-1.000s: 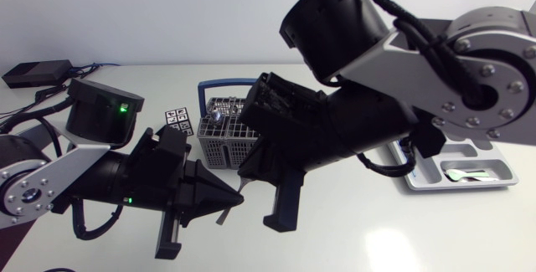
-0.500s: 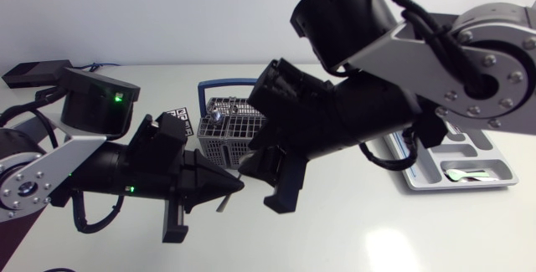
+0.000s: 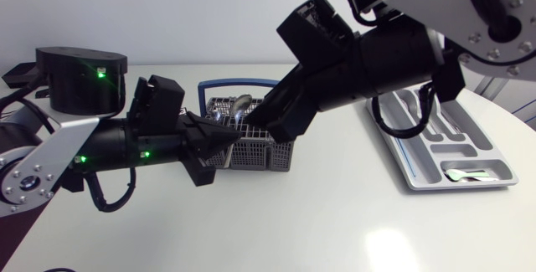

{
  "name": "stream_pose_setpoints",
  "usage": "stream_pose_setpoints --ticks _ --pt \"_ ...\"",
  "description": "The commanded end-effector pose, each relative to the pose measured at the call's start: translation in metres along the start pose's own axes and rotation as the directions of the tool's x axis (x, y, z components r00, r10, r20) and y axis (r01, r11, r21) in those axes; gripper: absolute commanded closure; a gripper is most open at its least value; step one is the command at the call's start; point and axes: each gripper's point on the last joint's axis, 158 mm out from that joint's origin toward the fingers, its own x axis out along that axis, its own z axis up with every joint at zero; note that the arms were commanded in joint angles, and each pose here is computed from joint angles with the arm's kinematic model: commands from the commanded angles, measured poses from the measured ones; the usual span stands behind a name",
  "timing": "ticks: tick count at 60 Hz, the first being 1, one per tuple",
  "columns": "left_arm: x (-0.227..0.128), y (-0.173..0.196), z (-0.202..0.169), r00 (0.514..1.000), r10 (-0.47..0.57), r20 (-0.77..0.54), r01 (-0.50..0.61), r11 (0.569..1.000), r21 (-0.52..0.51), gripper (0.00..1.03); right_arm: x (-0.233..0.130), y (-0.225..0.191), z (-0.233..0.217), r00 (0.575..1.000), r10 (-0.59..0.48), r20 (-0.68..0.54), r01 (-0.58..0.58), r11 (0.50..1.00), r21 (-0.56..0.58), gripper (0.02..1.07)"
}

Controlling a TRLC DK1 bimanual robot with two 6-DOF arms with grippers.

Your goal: Transfer all utensils from the basket to the drawer tray.

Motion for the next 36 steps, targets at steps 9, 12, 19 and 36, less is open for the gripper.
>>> stream_pose_setpoints --ticks 9,12,19,36 --pt "0.008 0.007 0.029 0.996 0.067 0.062 -0.066 0.997 -0.027 1.0 0.017 -0.005 0.016 0.999 0.044 0.011 -0.045 0.994 0.095 0.35" --pt "0.009 0.01 0.033 0.994 0.083 0.071 -0.079 0.995 -0.056 1.0 0.021 -0.008 0.019 0.999 0.043 0.012 -0.044 0.994 0.101 0.39" --pt "0.009 0.019 0.046 0.988 0.112 0.111 -0.101 0.99 -0.098 1.0 0.029 -0.012 0.027 0.999 0.048 0.023 -0.051 0.991 0.125 0.44" --pt "0.008 0.025 0.058 0.978 0.126 0.166 -0.103 0.985 -0.141 1.0 0.037 -0.028 0.038 0.997 0.054 0.049 -0.062 0.982 0.18 0.48"
